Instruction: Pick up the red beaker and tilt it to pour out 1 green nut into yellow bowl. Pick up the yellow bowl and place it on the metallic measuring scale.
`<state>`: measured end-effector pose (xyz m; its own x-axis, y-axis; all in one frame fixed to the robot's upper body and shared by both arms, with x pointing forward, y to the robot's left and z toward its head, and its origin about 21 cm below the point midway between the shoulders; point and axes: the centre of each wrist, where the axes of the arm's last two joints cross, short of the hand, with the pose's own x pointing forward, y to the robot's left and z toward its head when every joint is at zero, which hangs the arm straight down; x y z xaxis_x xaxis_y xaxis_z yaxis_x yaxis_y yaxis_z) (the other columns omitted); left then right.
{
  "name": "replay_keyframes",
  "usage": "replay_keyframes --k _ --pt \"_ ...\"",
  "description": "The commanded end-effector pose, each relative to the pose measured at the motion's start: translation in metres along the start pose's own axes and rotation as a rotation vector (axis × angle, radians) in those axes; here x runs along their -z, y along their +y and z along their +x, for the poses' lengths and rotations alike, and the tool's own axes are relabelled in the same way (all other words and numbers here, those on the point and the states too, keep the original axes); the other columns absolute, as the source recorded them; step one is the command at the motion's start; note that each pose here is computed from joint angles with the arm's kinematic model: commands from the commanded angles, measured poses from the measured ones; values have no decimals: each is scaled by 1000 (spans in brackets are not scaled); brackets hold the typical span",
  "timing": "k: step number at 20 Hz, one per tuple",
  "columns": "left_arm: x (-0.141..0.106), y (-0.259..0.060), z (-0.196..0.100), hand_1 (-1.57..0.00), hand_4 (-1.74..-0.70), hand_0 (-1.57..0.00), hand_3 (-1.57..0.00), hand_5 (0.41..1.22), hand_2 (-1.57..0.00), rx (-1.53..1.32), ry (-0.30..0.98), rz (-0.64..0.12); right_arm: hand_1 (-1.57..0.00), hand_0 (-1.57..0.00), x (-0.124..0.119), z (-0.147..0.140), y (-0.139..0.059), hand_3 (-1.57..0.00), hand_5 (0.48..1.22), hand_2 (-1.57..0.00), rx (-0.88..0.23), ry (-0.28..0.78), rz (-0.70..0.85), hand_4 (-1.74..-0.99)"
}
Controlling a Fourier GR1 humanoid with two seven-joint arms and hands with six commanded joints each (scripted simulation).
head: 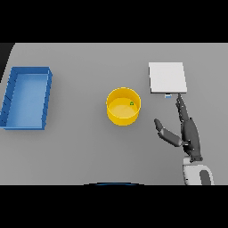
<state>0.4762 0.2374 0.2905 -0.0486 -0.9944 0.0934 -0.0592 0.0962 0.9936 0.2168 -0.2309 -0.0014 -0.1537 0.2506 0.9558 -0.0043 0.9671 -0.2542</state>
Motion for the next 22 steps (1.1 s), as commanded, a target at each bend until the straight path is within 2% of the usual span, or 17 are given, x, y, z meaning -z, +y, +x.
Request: replay_keyframes --k 1,4,9,11,13,19,22 --pt "-4 -5 -15 -1571 -1739 -1571 -1428 1221 -1567 -72 43 16 1 1 -3 0 4 1 587 1 7 -15 2 -1226" --pt "-24 -30 -57 -1571 -1740 -1571 -1432 1221 -1569 -248 201 81 1 1 1 1 -2 1 599 1 -15 -3 1 -1217" --pt "-67 -85 -86 -1571 -1741 -1571 -1457 1221 -1570 -441 397 112 1 1 2 2 -2 1 641 1 -49 -2 33 -1212" --pt "-86 -105 -90 -1571 -1741 -1571 -1450 1221 -1571 -480 472 108 1 1 -2 2 0 1 653 1 -53 4 44 -1206" --pt "-105 -124 -91 -1571 -1741 -1571 -1452 1221 -1571 -517 490 102 1 1 -2 -1 1 1 660 1 -51 16 35 -1210" --pt "-136 -165 -97 -1571 -1741 -1571 -1509 1221 -1571 -568 573 67 1 1 0 5 3 1 666 1 -46 -18 42 -1217" --pt "-141 -178 -98 -1571 -1741 -1571 -1539 1117 -1571 -574 604 51 1 1 -1 4 2 1 665 1 -64 -15 38 -1207"
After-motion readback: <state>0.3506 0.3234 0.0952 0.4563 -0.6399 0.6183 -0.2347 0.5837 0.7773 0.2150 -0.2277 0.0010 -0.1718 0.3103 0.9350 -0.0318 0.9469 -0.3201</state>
